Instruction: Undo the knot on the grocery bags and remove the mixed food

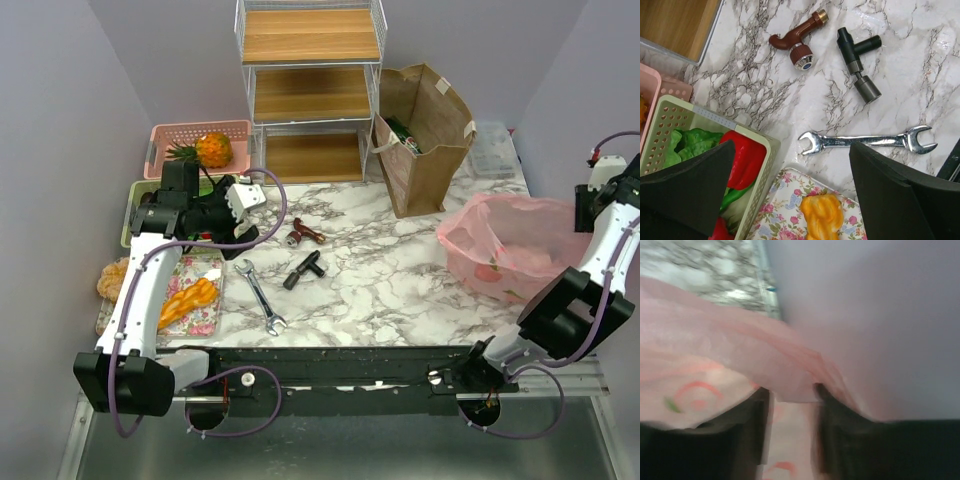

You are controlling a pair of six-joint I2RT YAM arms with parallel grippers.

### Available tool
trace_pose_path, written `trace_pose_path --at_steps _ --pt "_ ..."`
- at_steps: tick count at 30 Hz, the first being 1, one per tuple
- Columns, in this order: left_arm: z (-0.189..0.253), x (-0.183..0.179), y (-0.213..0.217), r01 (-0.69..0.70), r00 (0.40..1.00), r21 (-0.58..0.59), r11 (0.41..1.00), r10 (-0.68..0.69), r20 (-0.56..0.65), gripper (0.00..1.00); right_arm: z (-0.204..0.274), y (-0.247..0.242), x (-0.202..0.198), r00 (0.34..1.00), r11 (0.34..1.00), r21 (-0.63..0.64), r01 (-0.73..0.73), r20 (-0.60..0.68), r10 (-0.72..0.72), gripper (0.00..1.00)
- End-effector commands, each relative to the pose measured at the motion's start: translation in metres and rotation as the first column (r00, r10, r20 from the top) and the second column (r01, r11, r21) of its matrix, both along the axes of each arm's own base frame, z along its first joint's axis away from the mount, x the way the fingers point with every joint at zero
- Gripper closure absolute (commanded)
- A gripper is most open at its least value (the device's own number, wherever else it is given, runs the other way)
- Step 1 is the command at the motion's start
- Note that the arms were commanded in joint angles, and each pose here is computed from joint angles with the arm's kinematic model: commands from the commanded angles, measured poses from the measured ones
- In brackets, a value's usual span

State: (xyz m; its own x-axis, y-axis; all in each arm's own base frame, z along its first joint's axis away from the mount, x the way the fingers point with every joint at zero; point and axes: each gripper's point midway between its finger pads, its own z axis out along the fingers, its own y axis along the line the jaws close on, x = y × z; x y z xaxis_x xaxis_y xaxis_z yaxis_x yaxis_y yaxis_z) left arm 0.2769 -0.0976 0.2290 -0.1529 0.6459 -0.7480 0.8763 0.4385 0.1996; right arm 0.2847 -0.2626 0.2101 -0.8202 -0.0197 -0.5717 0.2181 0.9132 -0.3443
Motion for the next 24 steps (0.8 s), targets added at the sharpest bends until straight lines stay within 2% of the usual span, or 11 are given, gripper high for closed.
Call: trace_pose_path --at_steps 1,2,4,5,13,18,21,24 --pt "0.006 0.009 -0.010 0.000 1.000 -0.028 1.000 0.001 0.005 0.02 0.009 0.041 0.012 0.982 0.970 0.149 -0.191 0.033 0.188 0.36" --pt "0.007 0.009 -0.011 0.000 1.000 -0.030 1.000 0.000 0.003 0.02 0.014 0.049 0.014 0.975 0.960 0.172 -0.221 0.056 0.214 0.22" --pt "0.007 0.010 -0.015 0.009 1.000 -0.035 0.999 -0.009 0.004 0.02 0.028 0.061 0.022 0.959 0.941 0.193 -0.278 0.110 0.261 0.05" --pt "0.007 0.010 -0.016 0.014 1.000 -0.035 0.999 -0.014 0.002 0.02 0.037 0.067 0.026 0.947 0.929 0.196 -0.313 0.135 0.291 0.00" --pt "0.009 0.013 -0.031 0.051 0.999 -0.046 0.998 -0.050 0.004 0.02 0.106 0.108 0.089 0.842 0.847 0.229 -0.480 0.390 0.372 0.00" --pt "0.006 0.012 -0.042 0.070 0.997 -0.057 0.996 -0.070 -0.007 0.02 0.154 0.175 0.158 0.752 0.815 0.159 -0.557 0.513 0.414 0.00" --pt "0.006 0.010 -0.047 0.081 0.997 -0.059 0.995 -0.081 -0.003 0.02 0.162 0.210 0.194 0.726 0.810 0.145 -0.568 0.552 0.411 0.00" --pt "0.010 0.010 -0.053 0.097 0.995 -0.069 0.993 -0.095 0.024 0.02 0.164 0.220 0.226 0.714 0.820 0.158 -0.550 0.598 0.364 0.00"
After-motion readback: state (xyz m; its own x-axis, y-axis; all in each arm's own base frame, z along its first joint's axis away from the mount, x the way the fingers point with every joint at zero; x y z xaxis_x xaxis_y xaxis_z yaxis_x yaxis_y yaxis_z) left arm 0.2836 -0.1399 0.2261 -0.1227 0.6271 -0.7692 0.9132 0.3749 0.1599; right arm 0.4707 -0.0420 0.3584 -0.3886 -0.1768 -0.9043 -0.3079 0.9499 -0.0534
